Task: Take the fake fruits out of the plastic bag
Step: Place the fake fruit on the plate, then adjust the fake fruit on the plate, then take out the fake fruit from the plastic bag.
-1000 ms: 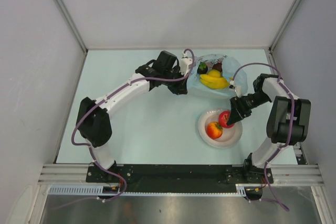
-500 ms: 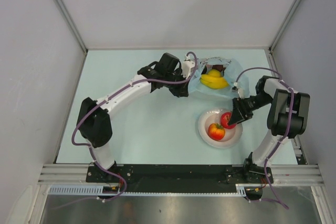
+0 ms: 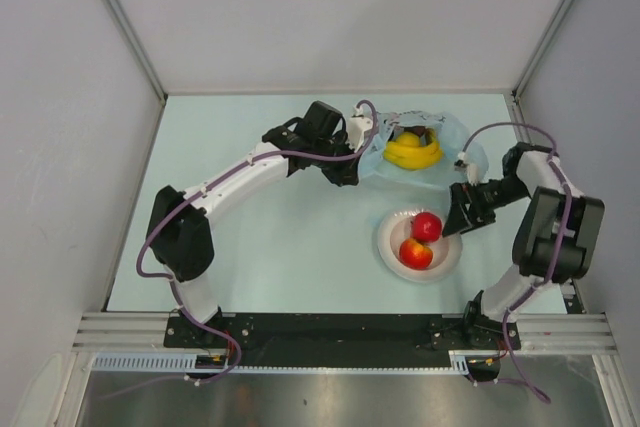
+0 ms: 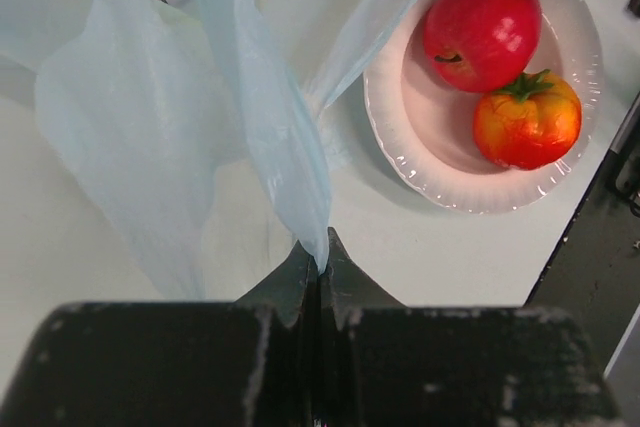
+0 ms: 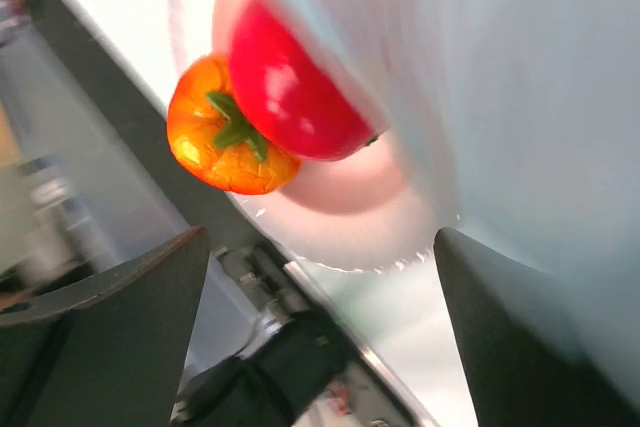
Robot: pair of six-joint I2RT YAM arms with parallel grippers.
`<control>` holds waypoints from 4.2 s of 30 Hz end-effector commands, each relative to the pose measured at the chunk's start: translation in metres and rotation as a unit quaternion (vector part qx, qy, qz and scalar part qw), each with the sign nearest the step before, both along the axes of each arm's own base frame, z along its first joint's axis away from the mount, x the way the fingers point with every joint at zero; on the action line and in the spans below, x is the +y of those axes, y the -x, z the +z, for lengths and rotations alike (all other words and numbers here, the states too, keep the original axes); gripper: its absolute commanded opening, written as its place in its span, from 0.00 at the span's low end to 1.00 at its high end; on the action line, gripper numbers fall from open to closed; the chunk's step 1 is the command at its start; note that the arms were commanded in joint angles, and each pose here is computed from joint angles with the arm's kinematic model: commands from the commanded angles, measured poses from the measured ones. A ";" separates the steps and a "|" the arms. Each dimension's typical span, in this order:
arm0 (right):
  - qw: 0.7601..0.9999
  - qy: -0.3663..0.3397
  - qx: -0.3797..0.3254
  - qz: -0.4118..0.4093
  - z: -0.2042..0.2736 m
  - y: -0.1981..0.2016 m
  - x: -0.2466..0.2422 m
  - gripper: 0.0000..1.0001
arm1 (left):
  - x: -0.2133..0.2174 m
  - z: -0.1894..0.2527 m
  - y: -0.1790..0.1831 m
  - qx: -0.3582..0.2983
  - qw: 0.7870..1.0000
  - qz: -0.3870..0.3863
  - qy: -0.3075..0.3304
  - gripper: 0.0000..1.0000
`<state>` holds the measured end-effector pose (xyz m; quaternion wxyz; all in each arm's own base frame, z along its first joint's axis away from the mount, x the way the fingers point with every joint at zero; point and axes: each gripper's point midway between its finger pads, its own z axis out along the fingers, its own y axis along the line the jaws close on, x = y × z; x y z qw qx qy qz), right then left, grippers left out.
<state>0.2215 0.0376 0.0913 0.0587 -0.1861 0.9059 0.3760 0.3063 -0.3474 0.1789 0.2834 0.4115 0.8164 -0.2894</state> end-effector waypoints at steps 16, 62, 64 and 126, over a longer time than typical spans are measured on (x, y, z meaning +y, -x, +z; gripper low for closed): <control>0.930 0.087 -0.307 0.183 0.045 0.004 0.101 0.76 | 0.013 0.042 -0.010 -0.085 0.996 0.003 -0.002 0.01; 0.790 0.204 -0.500 0.290 0.008 -0.008 0.129 0.83 | 0.014 0.031 -0.010 -0.074 0.997 0.002 -0.008 0.00; 0.792 0.195 -0.513 0.269 0.020 -0.010 0.132 0.89 | 0.013 0.032 -0.009 -0.073 0.997 0.001 -0.008 0.00; 0.759 0.232 -0.600 0.104 0.138 -0.230 0.102 0.24 | 0.028 0.051 -0.007 -0.077 0.997 0.001 0.019 0.00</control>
